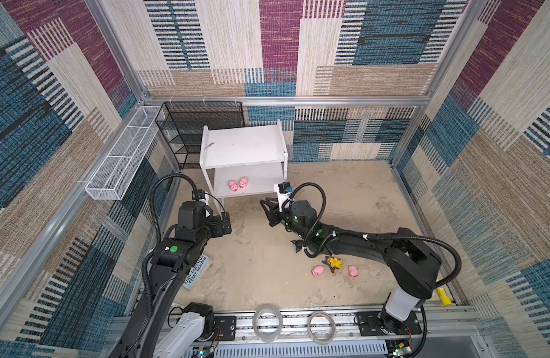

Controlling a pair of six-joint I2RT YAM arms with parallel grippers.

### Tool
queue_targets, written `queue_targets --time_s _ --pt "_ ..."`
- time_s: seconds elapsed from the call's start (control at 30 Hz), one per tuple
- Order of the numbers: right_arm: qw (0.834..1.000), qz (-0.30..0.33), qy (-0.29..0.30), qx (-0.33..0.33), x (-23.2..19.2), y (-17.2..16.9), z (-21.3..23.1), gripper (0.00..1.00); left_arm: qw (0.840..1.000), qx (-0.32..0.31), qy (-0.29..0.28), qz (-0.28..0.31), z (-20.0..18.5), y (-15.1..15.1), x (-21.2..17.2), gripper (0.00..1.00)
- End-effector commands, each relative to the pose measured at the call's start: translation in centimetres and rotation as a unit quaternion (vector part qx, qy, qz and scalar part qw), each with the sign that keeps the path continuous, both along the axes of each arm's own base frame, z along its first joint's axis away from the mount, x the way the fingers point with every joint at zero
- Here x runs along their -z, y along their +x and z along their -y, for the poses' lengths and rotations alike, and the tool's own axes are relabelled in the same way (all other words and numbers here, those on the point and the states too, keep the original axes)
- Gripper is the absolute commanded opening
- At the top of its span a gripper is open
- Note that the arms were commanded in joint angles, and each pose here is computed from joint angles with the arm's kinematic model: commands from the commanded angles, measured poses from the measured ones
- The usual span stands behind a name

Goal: Place and organize the plastic toys onto the shelf
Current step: 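Raise the right gripper off the shelf while the left gripper reaches toward the floor toys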

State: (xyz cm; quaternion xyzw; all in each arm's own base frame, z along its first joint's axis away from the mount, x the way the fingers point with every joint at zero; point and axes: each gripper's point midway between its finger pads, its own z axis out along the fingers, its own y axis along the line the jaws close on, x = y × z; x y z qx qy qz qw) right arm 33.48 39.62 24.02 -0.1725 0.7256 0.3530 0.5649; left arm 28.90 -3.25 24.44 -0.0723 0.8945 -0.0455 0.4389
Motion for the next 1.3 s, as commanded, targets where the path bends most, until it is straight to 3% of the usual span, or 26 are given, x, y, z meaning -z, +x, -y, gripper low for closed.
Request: queue_targets --time_s 0.0,0.1,0.2,0.3,0.4,0.53,0.6,0.77,0.87,0.97,1.13,1.27 --pt "1.000 0.015 0.009 -0.016 -0.8 -1.9 1.5 0.29 0.998 -0.044 -0.020 0.029 -0.7 1.7 -1.0 0.97" --pt "0.999 0.019 0.003 -0.026 -0.4 -3.8 3.4 0.30 0.998 -0.045 -0.040 0.029 -0.1 3.0 -0.4 0.96" --pt "0.999 0.022 -0.010 -0.035 -0.1 -5.5 5.2 0.30 0.997 -0.038 -0.057 0.038 0.6 3.7 -0.4 0.89" --pt "0.999 0.009 -0.031 -0.026 0.6 -6.8 7.3 0.32 0.996 0.010 -0.076 0.046 2.3 4.0 -0.4 0.82" --pt "0.997 -0.042 -0.055 0.040 1.9 -6.9 11.0 0.47 0.993 0.046 -0.109 0.024 4.3 3.6 0.8 0.82" --pt "0.978 -0.144 -0.074 0.129 4.1 -8.2 16.2 0.76 0.988 0.101 -0.121 -0.006 7.9 2.6 2.9 0.82" --pt "0.964 -0.195 -0.079 0.163 5.6 -9.5 18.6 0.84 0.983 0.137 -0.120 -0.010 10.1 1.9 3.4 0.83" --pt "0.931 -0.308 -0.093 0.174 8.4 -13.0 21.1 0.96 0.969 0.205 -0.129 -0.036 15.0 -0.1 5.5 0.83" --pt "0.914 -0.346 -0.099 0.189 9.4 -14.2 22.2 0.97 0.950 0.279 -0.130 -0.055 19.0 -2.2 7.2 0.84" --pt "0.909 -0.349 -0.097 0.205 9.1 -14.5 23.1 0.99 0.921 0.364 -0.124 -0.070 23.0 -5.0 9.1 0.85" --pt "0.898 -0.369 -0.113 0.213 10.0 -15.0 23.6 1.00 0.853 0.505 -0.094 -0.089 28.3 -10.5 11.1 0.85" --pt "0.889 -0.389 -0.110 0.213 10.7 -16.0 24.2 1.00 0.812 0.571 -0.060 -0.099 30.6 -13.2 12.7 0.85"
